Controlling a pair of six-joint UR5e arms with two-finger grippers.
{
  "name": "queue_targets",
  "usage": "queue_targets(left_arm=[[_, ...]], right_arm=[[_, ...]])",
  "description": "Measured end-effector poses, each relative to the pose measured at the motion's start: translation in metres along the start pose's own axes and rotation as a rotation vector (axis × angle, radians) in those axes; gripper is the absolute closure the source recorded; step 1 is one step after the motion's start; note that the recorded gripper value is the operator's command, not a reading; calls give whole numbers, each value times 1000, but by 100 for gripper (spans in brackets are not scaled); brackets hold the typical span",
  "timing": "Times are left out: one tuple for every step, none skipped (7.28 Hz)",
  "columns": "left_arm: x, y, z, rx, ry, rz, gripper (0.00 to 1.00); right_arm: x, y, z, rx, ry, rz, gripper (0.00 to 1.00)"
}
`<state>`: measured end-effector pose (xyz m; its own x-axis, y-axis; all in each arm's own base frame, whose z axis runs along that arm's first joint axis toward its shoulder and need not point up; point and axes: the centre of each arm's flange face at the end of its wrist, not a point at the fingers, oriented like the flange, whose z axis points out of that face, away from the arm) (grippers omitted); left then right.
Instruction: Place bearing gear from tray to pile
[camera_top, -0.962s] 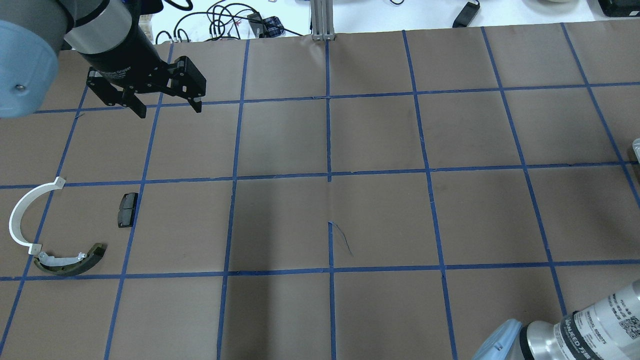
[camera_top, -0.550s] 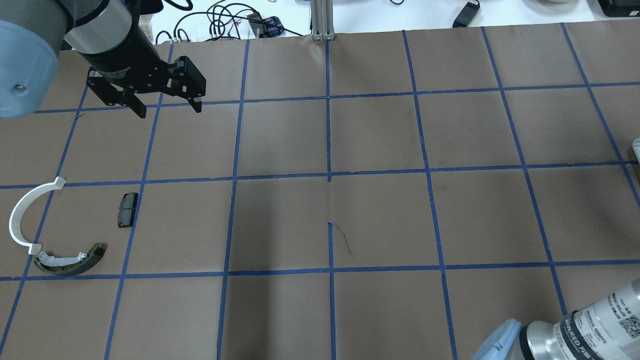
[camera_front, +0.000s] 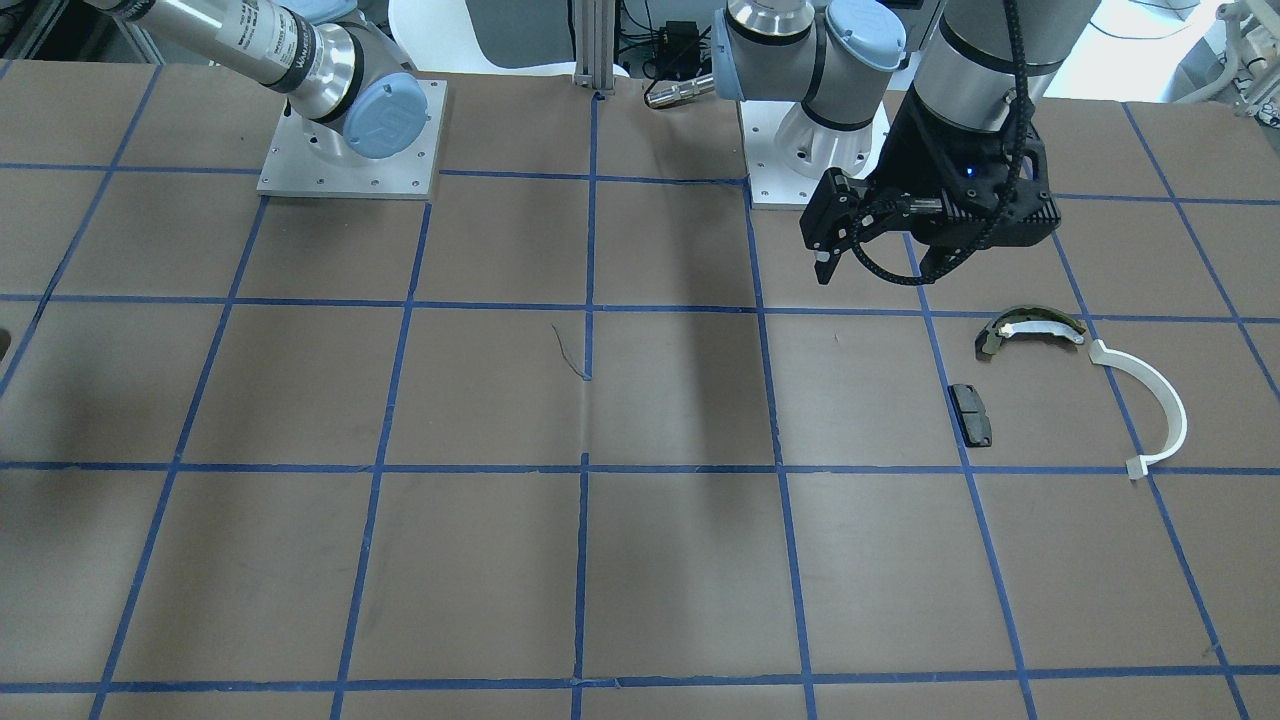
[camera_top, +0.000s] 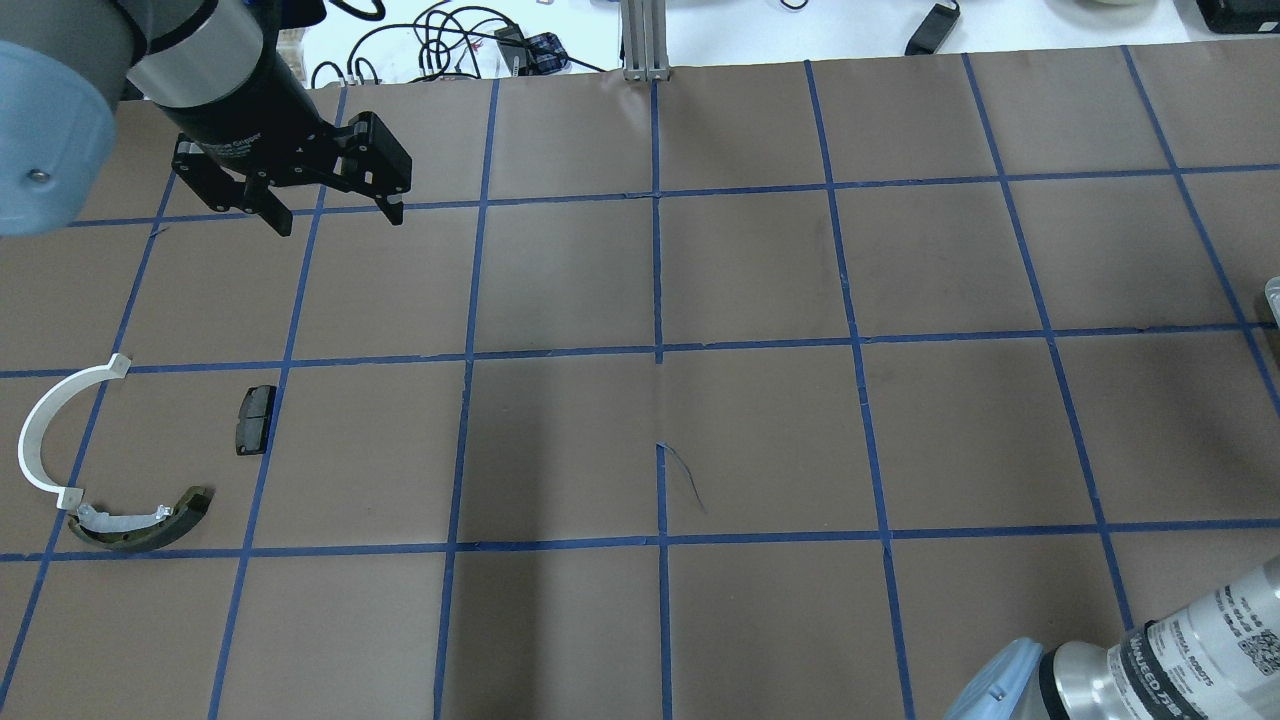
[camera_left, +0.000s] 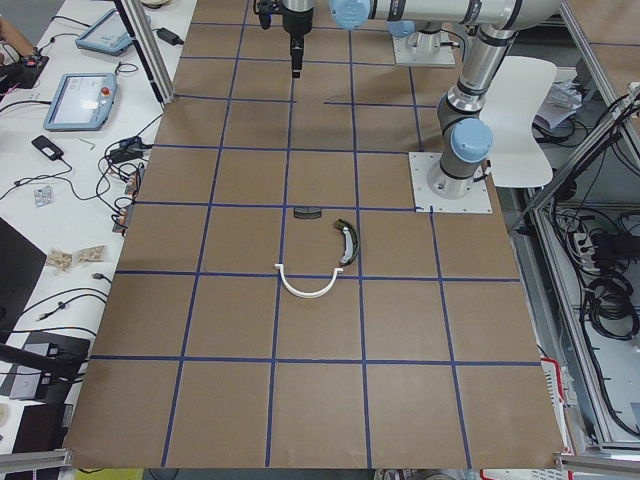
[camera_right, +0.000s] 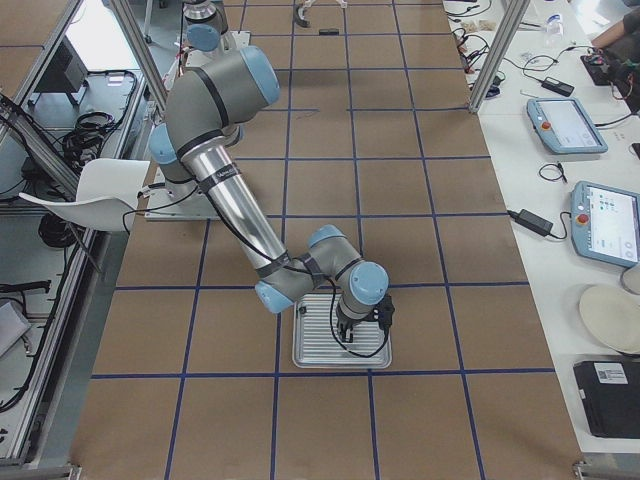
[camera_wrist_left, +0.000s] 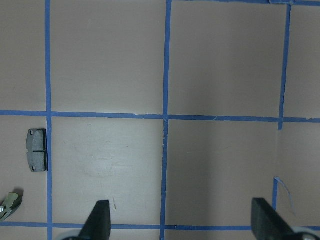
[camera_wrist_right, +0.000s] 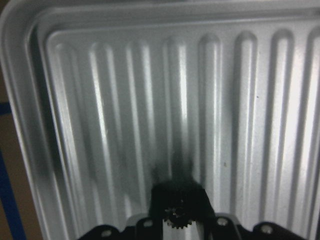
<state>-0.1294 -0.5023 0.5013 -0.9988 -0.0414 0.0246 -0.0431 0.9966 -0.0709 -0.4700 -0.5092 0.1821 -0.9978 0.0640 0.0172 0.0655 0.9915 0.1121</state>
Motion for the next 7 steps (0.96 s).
queue_targets(left_arm=[[0, 0, 0, 0, 0, 0, 0], [0, 0, 0, 0, 0, 0, 0], [0, 0, 0, 0, 0, 0, 0], [0, 0, 0, 0, 0, 0, 0], [0, 0, 0, 0, 0, 1, 0], [0, 0, 0, 1, 0, 0, 0], [0, 0, 0, 1, 0, 0, 0]], right_arm=[[-1, 1, -10, 4, 8, -1, 100], [-6, 3, -33, 13, 17, -6, 100], [-25, 2, -63, 18, 20, -24, 100], [-58, -4, -93, 18, 12, -43, 100], [-100, -15, -116, 20, -12, -43, 100], [-153, -31, -134, 25, -32, -44, 100], [-213, -48, -147, 31, -46, -40, 100]])
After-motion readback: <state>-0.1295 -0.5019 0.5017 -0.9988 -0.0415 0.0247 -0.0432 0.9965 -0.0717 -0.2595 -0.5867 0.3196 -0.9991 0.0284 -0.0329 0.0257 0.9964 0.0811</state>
